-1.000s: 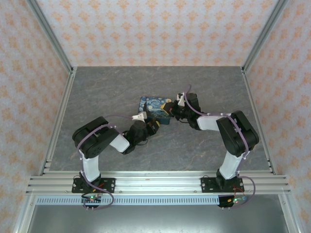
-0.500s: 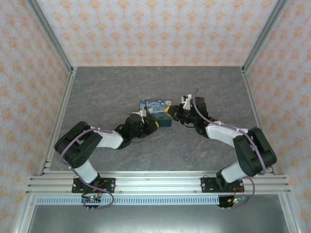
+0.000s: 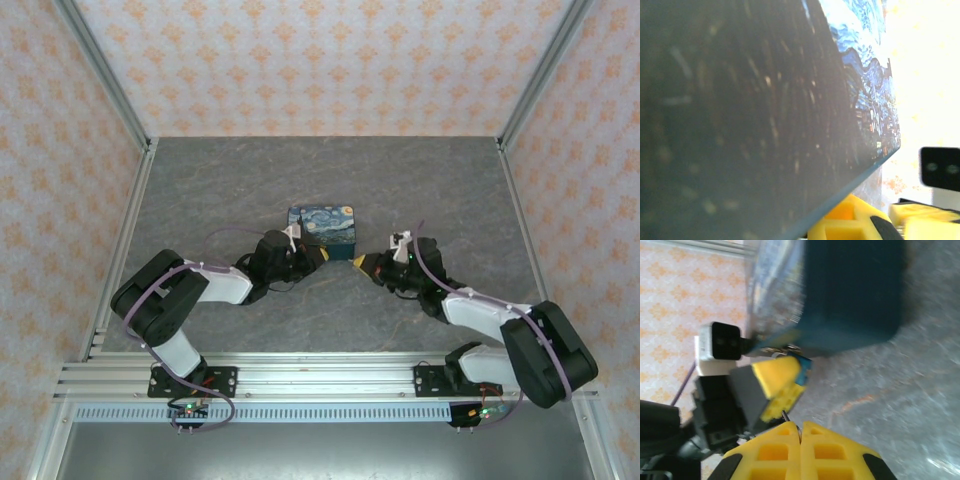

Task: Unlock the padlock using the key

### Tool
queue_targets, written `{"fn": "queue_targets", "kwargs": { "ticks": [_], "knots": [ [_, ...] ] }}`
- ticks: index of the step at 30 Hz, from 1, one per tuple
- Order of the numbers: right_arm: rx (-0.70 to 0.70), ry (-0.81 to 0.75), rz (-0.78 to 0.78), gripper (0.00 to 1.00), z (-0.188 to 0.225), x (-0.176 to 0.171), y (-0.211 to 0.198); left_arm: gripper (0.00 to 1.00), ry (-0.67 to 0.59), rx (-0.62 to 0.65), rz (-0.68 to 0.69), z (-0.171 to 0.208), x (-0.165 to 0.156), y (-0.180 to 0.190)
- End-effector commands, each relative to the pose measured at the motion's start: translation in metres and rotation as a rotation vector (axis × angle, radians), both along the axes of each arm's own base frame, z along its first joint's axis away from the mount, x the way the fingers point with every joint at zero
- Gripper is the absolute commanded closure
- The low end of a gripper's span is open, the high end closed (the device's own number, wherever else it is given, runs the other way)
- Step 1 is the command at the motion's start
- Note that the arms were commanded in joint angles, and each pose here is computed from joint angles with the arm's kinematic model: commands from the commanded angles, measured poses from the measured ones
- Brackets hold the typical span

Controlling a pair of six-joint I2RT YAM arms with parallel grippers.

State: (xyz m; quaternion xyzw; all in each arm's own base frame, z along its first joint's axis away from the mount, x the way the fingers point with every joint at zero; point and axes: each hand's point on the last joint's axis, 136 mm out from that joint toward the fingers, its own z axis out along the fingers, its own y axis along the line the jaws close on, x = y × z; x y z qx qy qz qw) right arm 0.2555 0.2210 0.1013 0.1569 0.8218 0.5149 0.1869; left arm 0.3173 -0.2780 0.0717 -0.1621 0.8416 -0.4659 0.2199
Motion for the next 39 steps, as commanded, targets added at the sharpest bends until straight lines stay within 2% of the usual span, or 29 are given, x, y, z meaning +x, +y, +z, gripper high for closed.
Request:
{"fn": "queue_targets", "kwargs": {
  "ticks": [1, 14, 25, 39],
  "knots": [
    [0.051, -0.047, -0.059, 1.0, 0.01, 0.004, -0.003, 1.0, -0.04, -0.1, 0.001, 0.031, 0.011, -0.009],
    [0.075, -0.022, -0.142, 1.0, 0.006, 0.007, 0.0, 1.0, -0.008, -0.236, 0.055, 0.038, 0.013, -0.01],
    [0.149, 0.075, -0.22, 1.0, 0.002, 0.023, 0.005, 1.0, -0.02, -0.236, 0.085, 0.039, 0.017, -0.007],
    [0.172, 0.074, -0.17, 1.0, 0.0, 0.03, 0.041, 1.0, -0.019, -0.235, 0.085, 0.039, 0.018, -0.007]
  ]
}}
